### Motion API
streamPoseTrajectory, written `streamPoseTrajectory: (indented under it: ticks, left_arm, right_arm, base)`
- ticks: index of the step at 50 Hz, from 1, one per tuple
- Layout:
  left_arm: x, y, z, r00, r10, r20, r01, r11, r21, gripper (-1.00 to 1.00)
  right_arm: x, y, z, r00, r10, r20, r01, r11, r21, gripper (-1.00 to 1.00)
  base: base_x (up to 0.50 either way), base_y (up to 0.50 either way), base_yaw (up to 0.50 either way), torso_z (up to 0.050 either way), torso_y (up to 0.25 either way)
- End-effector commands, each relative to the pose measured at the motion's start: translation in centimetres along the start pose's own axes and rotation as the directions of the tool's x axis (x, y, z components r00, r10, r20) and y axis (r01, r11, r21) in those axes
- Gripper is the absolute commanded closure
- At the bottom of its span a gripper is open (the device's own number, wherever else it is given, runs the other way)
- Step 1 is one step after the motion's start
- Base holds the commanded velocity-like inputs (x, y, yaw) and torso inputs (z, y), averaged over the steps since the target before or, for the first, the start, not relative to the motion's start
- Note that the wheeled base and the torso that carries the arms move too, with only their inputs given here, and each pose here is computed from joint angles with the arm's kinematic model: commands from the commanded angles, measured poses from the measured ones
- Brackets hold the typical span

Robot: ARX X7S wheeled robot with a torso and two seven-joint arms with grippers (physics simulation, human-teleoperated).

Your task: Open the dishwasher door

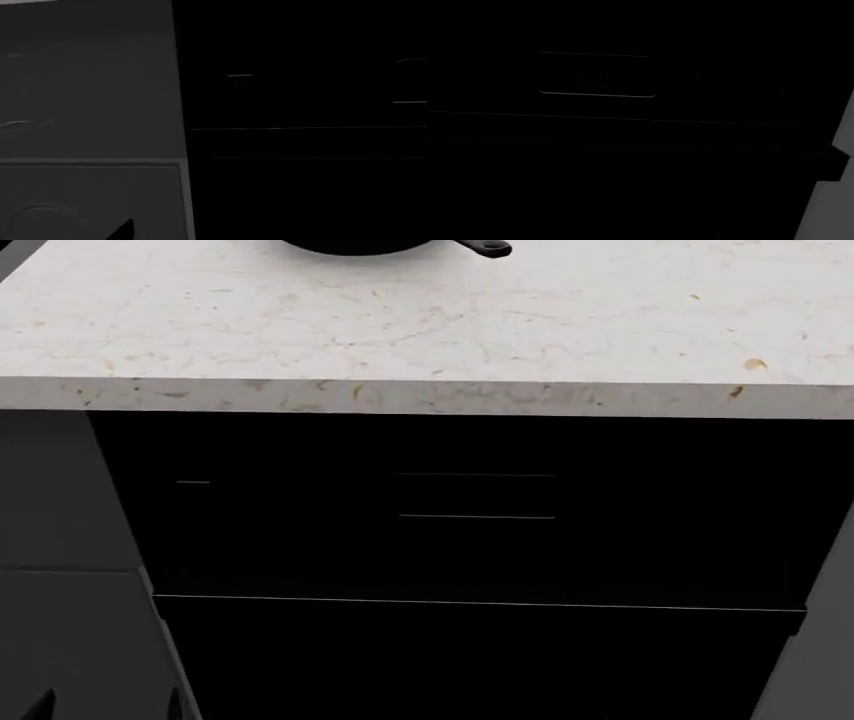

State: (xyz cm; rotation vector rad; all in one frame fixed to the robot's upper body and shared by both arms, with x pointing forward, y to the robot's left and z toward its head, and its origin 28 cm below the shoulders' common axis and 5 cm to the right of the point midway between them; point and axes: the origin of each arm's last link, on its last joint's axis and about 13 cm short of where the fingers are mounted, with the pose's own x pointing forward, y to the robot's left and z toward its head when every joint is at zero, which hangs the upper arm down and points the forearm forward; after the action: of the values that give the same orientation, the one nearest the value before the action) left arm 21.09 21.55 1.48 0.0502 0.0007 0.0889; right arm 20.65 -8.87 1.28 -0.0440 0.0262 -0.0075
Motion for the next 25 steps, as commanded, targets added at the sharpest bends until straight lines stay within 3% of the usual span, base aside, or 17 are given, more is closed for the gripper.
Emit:
streamPoseTrajectory:
  ticks: [1, 17, 25]
  left_arm:
    - [-0.1, 0.0, 0.2, 1.000, 0.007, 0.005, -0.007, 1.000, -0.002, -1.00]
    - [-1.1, 0.1, 1.4, 0.999, -0.024, 0.034, 0.025, 0.999, -0.022, -1.00]
    - [-1.4, 0.2, 1.3, 0.999, -0.015, 0.038, 0.015, 1.000, 0.008, -1.00]
  right_arm:
    - [-0.2, 0.0, 0.3, 1.000, -0.003, 0.001, 0.003, 1.000, -0.010, -1.00]
    - [-0.3, -0.1, 1.2, 1.000, -0.003, 0.010, 0.004, 1.000, -0.026, -1.00]
    - [-0.2, 0.0, 1.2, 1.000, -0.003, 0.007, 0.003, 0.999, -0.033, -1.00]
  base:
    - [0.00, 0.00, 0.00, 0.000, 0.000]
    - [0.00, 0.00, 0.00, 0.000, 0.000]
    - [0.00, 0.00, 0.00, 0.000, 0.000]
